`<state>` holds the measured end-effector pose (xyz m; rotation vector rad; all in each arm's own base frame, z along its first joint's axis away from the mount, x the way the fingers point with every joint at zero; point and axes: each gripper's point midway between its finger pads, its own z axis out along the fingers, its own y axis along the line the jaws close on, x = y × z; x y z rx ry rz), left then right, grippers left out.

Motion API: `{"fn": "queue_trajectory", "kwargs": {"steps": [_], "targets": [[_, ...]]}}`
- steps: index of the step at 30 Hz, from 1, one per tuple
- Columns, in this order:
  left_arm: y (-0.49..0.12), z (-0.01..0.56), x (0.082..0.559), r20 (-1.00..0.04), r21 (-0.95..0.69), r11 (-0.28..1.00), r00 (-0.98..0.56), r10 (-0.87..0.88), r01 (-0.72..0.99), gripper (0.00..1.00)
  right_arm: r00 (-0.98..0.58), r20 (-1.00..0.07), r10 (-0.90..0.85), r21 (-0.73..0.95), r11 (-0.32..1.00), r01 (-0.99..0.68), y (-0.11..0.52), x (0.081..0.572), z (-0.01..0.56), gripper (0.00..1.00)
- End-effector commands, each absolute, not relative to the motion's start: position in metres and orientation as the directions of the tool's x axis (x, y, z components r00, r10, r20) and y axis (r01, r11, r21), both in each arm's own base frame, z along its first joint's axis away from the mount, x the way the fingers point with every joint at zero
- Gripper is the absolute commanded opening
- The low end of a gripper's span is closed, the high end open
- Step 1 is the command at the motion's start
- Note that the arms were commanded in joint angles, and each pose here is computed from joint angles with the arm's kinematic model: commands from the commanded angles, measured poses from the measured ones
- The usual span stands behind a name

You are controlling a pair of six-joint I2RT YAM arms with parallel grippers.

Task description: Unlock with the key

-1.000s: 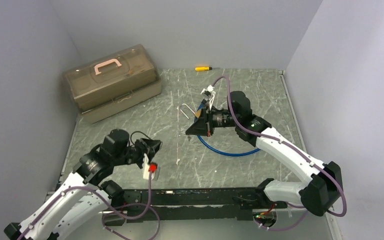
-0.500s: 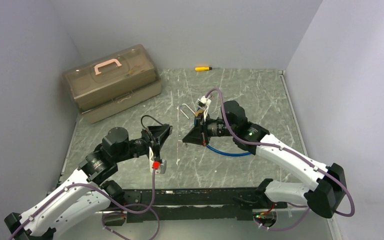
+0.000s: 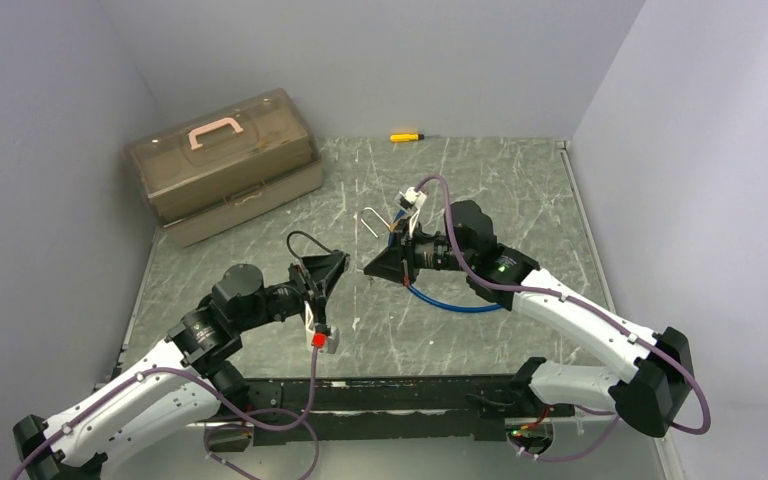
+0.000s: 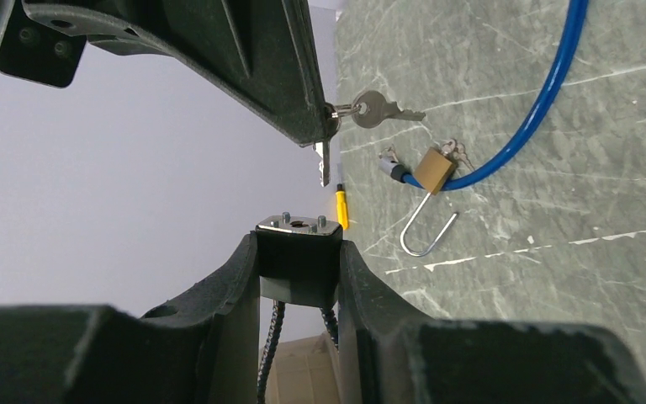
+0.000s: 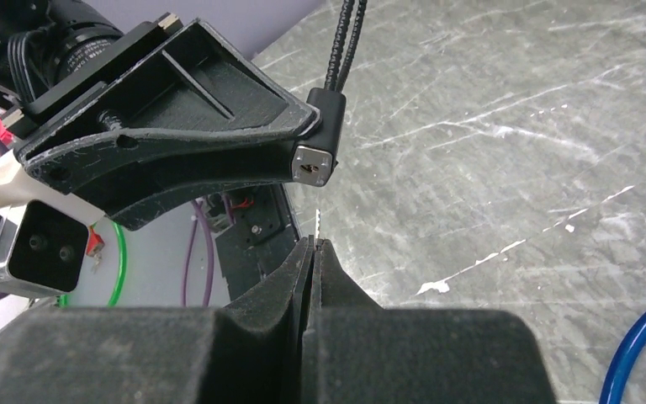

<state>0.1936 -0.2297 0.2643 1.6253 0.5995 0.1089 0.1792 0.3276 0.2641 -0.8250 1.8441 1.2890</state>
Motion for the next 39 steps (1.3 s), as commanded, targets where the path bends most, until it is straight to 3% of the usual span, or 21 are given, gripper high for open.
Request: {"fn": "queue_trajectory", "kwargs": {"steps": [1,39], "targets": [[-0.230,0.289,0.194,-0.205,0.977,0.030,0.880,0.428,0.213,0.00,-0.463,-0.886,-0.008,0.445,0.263,-0.856,0.332,0.184,0.291,0.00],[-0.231,0.286,0.183,-0.156,0.987,0.014,0.910,0.385,0.163,0.00,-0.455,-0.890,0.005,0.445,0.216,-0.869,0.352,0.181,0.300,0.00]]}}
